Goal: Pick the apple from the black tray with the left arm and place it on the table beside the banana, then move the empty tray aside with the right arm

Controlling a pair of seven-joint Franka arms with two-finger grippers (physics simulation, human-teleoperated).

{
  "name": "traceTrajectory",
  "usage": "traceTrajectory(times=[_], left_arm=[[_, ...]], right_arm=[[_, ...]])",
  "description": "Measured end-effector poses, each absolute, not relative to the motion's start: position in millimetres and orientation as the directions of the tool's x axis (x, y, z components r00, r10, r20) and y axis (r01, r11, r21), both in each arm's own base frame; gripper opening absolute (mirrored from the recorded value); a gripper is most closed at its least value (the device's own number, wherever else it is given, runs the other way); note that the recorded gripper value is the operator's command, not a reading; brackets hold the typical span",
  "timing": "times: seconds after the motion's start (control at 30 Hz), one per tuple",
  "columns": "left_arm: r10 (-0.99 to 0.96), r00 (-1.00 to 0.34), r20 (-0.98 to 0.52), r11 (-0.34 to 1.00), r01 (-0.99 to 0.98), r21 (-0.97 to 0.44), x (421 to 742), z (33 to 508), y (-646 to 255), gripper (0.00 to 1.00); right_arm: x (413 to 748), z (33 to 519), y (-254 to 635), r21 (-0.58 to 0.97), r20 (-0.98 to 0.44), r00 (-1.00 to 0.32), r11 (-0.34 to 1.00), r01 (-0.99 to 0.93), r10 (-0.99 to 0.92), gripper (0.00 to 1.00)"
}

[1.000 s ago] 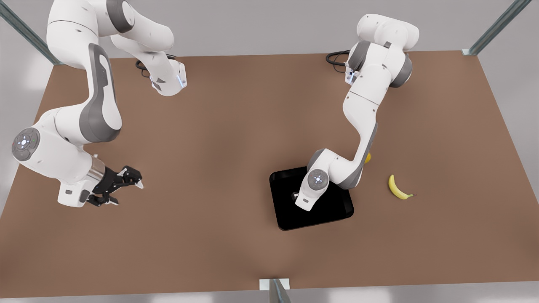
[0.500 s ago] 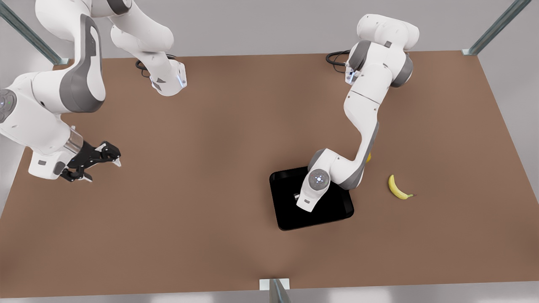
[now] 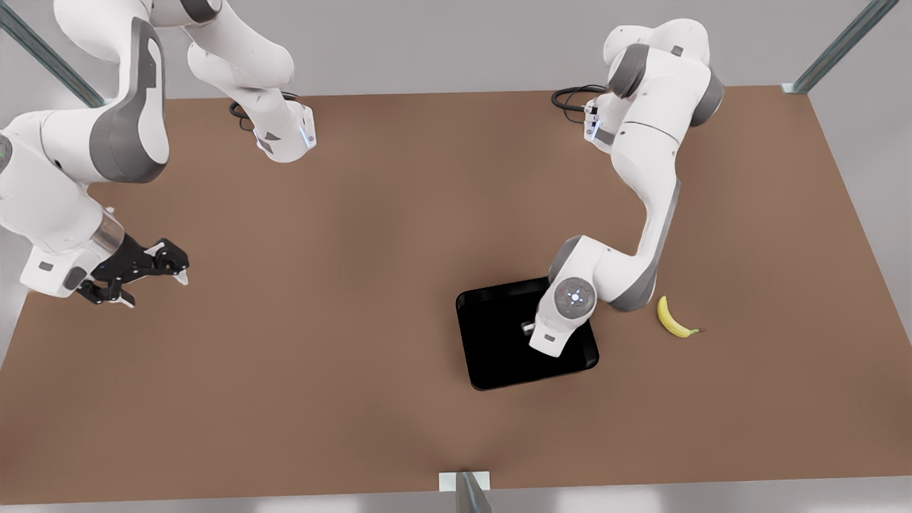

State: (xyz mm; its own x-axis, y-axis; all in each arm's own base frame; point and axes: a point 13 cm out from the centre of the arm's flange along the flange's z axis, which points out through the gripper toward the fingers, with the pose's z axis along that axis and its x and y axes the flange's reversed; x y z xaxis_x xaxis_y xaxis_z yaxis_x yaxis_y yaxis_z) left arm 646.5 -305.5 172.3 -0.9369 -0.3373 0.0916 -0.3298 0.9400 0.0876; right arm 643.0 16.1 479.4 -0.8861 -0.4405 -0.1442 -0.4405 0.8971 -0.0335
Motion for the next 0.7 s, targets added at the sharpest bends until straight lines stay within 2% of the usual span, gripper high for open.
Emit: traceTrajectory(times=[0.13,0.23,0.43,0.53,0.6,0.7], left_arm=[[-0.362,-0.925,0.118,0.929,-0.348,0.124,645,208,-266,0.54],[-0.387,-0.911,0.146,0.918,-0.365,0.156,647,216,-226,0.54],[-0.416,-0.889,0.192,0.904,-0.383,0.19,655,214,-147,0.54],[-0.412,-0.885,0.215,0.907,-0.376,0.191,657,206,-120,0.54],[-0.404,-0.886,0.23,0.911,-0.365,0.192,658,195,-106,0.54],[-0.385,-0.89,0.246,0.919,-0.345,0.191,661,172,-90,0.54]], right_arm=[[643,490,25,-0.045,-0.164,-0.87,0.884,-0.465,-0.466,1.0],[645,470,60,-0.053,-0.13,-0.83,0.84,-0.54,-0.542,1.0],[629,416,180,-0.024,-0.043,-0.714,0.715,-0.699,-0.699,1.0],[611,398,279,-0.017,-0.033,-0.643,0.643,-0.765,-0.766,1.0],[581,388,349,-0.018,-0.018,-0.597,0.597,-0.802,-0.802,1.0],[572,320,405,0.015,0.023,-0.638,0.638,-0.77,-0.77,1.0]])
